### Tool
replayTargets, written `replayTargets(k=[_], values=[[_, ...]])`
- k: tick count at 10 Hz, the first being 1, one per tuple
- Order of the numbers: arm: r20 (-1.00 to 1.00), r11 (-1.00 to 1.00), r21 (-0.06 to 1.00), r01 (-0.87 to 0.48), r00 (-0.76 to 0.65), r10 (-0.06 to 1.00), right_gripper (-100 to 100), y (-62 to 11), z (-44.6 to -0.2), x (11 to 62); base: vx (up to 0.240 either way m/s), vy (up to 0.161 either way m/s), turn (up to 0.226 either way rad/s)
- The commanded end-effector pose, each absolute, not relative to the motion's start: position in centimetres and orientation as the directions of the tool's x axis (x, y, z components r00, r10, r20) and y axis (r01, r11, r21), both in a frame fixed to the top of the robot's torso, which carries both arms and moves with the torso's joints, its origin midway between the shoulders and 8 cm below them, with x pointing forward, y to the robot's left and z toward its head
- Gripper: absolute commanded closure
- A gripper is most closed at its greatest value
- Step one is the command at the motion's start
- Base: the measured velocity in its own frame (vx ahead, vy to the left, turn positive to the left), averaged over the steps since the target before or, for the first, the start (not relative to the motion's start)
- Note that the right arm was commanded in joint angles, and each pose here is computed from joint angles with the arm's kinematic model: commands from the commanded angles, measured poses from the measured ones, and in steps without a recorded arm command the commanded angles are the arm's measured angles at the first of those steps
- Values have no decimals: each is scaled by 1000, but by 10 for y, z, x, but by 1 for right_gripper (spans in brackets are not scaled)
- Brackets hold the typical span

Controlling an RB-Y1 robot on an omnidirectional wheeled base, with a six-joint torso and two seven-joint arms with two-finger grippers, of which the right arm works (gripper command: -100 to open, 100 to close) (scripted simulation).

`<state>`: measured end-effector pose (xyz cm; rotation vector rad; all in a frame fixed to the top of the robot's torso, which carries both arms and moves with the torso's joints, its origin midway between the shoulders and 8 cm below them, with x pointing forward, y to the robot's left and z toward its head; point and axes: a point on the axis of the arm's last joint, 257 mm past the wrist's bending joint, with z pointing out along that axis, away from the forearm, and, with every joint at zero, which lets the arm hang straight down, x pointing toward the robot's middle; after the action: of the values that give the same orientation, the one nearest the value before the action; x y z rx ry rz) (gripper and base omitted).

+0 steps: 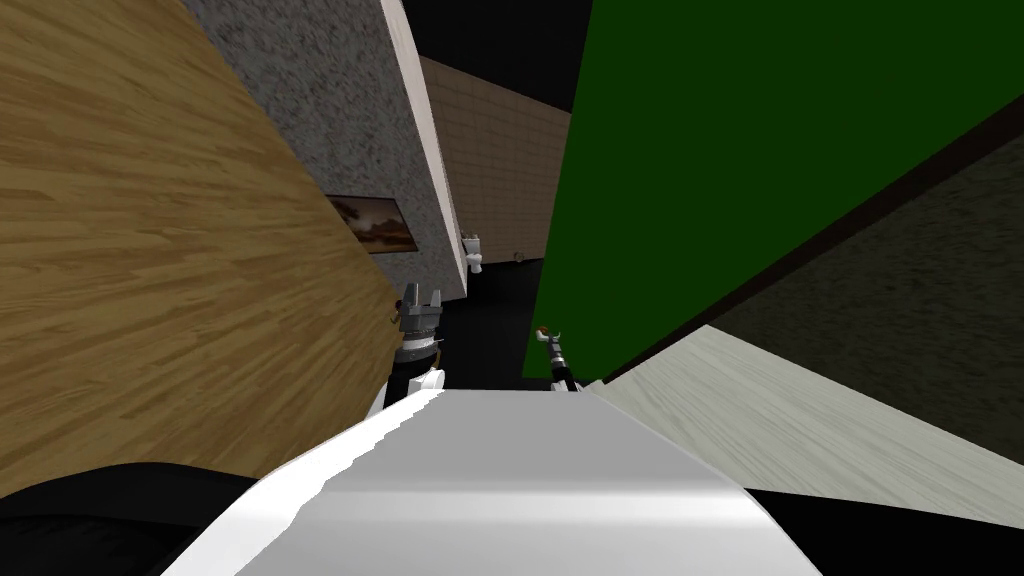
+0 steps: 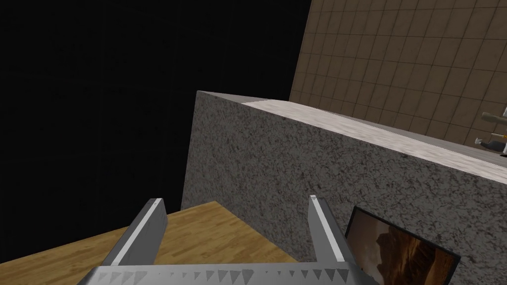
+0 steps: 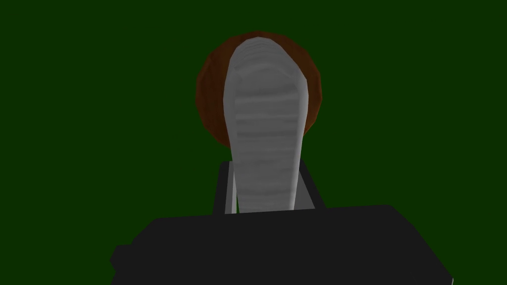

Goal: Push the door open

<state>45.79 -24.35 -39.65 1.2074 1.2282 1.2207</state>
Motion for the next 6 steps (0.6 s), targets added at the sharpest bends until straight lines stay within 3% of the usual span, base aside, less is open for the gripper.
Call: replayTargets(k=[1,6], values=[[-3,3,1000,-4,17,1000,100,-262,-391,463,158,120,-66],[-2,2,1000,-2,98,995,100,-293,-391,464,179,124,-78]])
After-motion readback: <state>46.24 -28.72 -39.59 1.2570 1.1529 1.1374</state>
